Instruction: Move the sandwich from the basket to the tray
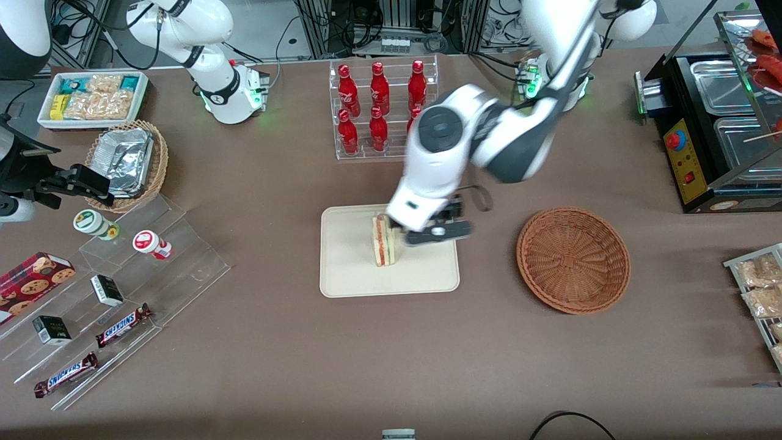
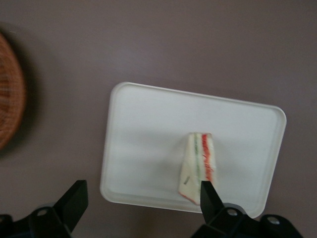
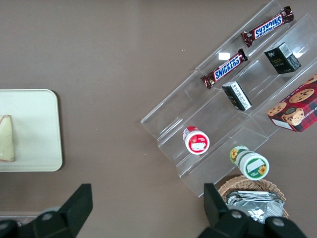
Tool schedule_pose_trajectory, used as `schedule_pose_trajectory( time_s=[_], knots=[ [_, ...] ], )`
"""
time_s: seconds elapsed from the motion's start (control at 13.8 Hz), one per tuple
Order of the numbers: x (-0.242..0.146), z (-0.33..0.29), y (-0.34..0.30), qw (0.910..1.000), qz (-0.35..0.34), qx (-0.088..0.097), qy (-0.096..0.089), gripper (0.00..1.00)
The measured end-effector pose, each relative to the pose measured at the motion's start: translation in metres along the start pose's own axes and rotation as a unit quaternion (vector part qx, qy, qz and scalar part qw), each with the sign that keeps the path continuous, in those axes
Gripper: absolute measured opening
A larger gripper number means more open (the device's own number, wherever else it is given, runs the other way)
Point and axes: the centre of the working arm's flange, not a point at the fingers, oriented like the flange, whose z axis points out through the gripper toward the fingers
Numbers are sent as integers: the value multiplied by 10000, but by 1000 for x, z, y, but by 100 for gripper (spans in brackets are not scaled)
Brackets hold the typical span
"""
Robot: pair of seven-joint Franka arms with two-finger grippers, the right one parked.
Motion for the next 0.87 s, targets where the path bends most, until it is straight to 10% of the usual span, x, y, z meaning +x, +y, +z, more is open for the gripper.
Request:
schedule_pose_trajectory(
  time_s=[0.87],
  knots=[
    [61,-159,-284,9979,561,143,-282,100]
  ],
)
